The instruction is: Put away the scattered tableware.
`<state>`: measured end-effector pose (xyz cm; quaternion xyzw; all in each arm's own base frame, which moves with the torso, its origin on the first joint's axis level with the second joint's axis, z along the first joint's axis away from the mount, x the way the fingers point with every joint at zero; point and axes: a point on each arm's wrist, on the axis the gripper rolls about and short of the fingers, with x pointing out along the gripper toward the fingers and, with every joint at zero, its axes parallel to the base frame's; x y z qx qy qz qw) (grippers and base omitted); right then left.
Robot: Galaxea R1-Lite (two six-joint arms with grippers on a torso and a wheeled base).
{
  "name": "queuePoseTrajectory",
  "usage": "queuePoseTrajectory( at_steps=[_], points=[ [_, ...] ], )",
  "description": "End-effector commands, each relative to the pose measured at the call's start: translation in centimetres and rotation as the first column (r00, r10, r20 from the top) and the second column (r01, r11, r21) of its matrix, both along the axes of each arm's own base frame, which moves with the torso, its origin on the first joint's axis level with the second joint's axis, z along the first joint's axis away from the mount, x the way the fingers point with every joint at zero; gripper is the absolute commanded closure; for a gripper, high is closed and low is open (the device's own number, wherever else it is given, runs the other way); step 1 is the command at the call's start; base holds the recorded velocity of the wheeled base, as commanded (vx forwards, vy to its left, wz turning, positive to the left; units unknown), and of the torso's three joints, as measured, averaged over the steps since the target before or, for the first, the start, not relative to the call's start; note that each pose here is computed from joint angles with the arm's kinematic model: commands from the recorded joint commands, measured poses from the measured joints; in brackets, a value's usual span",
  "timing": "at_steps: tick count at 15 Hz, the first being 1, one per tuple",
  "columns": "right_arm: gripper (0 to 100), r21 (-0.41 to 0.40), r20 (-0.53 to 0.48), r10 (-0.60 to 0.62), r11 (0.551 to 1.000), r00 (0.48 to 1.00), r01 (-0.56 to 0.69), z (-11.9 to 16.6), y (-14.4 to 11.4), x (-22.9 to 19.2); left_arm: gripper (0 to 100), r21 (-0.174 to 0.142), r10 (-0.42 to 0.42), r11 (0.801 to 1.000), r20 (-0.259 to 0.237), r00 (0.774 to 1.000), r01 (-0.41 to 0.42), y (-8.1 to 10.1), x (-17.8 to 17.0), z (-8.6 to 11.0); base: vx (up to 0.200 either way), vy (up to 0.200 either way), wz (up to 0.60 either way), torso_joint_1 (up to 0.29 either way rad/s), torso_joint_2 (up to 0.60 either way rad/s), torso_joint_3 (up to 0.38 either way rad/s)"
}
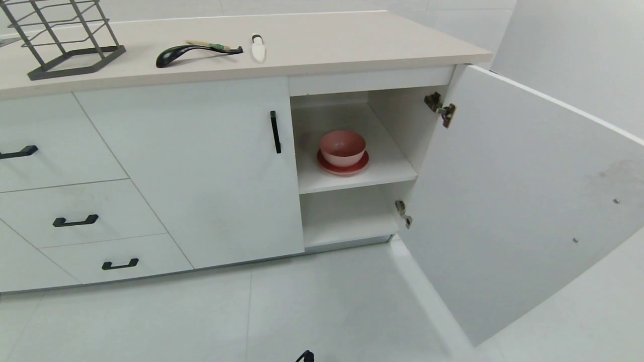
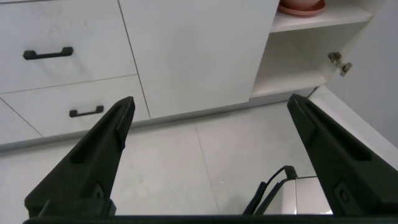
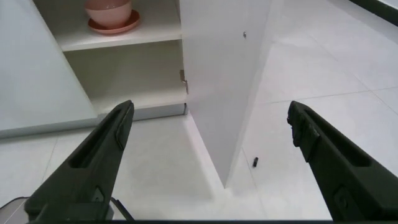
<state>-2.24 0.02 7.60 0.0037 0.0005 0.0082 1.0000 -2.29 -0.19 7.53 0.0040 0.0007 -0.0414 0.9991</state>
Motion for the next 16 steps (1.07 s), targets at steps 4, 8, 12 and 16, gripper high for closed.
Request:
queuePoseTrajectory(
  at_steps=[4,8,12,16],
  points=[
    [0,0.000,-0.002,0.000,1.000,1.000,0.000,0.01,0.00,0.02,0,0.000,0.000,1.000,0.000,1.000,0.000,0.00,0.00,0.00,0.000,-0.200,0.00,0.004,0.00,0.001],
    [0,0.000,-0.002,0.000,1.000,1.000,0.000,0.01,0.00,0.02,0,-0.003,0.001,1.000,0.000,1.000,-0.001,0.00,0.00,0.00,0.000,-0.200,0.00,0.004,0.00,0.005],
    [0,0.000,-0.002,0.000,1.000,1.000,0.000,0.01,0.00,0.02,0,-0.002,0.001,1.000,0.000,1.000,-0.001,0.00,0.00,0.00,0.000,-0.200,0.00,-0.001,0.00,-0.001],
    [0,0.000,-0.002,0.008,1.000,1.000,-0.008,0.01,0.02,0.02,0,-0.007,0.005,1.000,0.001,1.000,-0.005,0.01,0.00,0.02,0.000,-0.150,0.00,0.003,0.00,0.003]
  ],
)
